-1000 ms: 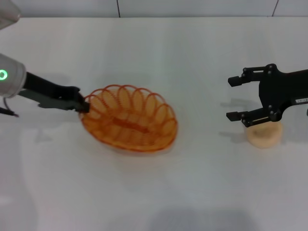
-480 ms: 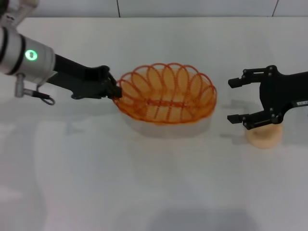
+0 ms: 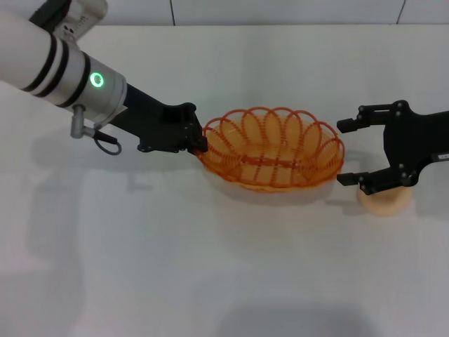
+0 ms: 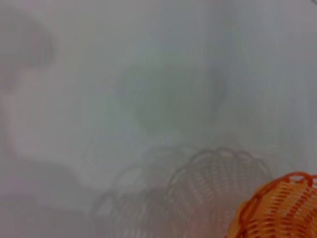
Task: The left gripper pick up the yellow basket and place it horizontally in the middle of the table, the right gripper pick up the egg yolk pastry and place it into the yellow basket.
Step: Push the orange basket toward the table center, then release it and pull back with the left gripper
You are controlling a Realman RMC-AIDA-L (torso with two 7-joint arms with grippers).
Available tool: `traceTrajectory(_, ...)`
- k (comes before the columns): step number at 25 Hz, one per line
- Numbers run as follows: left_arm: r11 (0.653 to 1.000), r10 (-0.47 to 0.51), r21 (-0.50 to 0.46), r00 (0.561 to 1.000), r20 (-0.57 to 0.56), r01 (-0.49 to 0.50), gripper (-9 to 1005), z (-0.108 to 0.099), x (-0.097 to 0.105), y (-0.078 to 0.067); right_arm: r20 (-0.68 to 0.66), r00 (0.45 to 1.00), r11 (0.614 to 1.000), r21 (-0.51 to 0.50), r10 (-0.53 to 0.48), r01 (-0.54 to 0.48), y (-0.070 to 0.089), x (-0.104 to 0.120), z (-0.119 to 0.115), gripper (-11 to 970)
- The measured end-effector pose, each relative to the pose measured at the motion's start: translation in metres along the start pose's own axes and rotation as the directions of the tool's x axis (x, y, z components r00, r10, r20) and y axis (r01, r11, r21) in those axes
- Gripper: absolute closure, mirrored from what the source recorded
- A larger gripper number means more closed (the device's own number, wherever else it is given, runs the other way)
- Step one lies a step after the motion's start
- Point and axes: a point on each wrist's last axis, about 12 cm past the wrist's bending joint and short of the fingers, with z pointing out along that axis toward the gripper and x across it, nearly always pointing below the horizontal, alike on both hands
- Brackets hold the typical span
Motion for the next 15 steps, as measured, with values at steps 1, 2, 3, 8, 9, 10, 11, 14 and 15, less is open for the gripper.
traceTrajectory(1, 1.0, 0.002, -0.008, 1.0, 0.007, -0.002, 909, 0.0009, -0.0011, 0.0, -0.001, 1.0, 1.0, 0.001, -0.001, 0.001, 0.0004, 0.0006, -0.0005, 147)
traceTrajectory(2, 1.0, 0.003, -0.012, 1.0, 0.012, -0.003, 905, 0.0013, -0.0018, 0.0001, -0.002, 1.0, 1.0, 0.002, -0.002, 0.002, 0.0011, 0.0014, -0.0011, 147)
traceTrajectory(3, 1.0, 0.0, -0.014, 1.0, 0.023, 0.001, 902, 0.0015, -0.0028, 0.001, -0.003, 1.0, 1.0, 0.003, -0.002, 0.002, 0.0017, 0.0023, -0.0018, 147)
traceTrajectory(8, 1.0, -0.019, -0.02, 0.998, 0.053, 0.021, 885, -0.0008, -0.0051, 0.0076, -0.007, 1.0, 1.0, 0.008, -0.002, 0.002, 0.0023, 0.004, -0.0042, 147)
traceTrajectory(9, 0.999, -0.019, -0.025, 0.998, 0.057, 0.02, 881, -0.0013, -0.0055, 0.0084, -0.008, 1.0, 1.0, 0.009, -0.002, 0.002, 0.0023, 0.0041, -0.0044, 147)
traceTrajectory(10, 0.999, -0.018, -0.027, 0.998, 0.059, 0.02, 878, -0.0016, -0.0059, 0.0087, -0.008, 1.0, 1.0, 0.009, -0.002, 0.002, 0.0022, 0.0042, -0.0044, 147)
traceTrajectory(11, 0.999, -0.018, -0.027, 0.998, 0.06, 0.019, 874, -0.0017, -0.006, 0.0089, -0.009, 1.0, 1.0, 0.01, -0.002, 0.002, 0.0021, 0.0042, -0.0043, 147)
traceTrajectory(14, 1.0, -0.012, -0.027, 0.998, 0.061, 0.013, 864, -0.0014, -0.0068, 0.007, -0.014, 1.0, 1.0, 0.01, -0.004, 0.004, 0.002, 0.0047, -0.0041, 148)
traceTrajectory(15, 1.0, -0.011, -0.027, 0.998, 0.061, 0.012, 861, -0.0014, -0.0069, 0.0065, -0.015, 1.0, 1.0, 0.01, -0.007, 0.007, 0.002, 0.0048, -0.0041, 148)
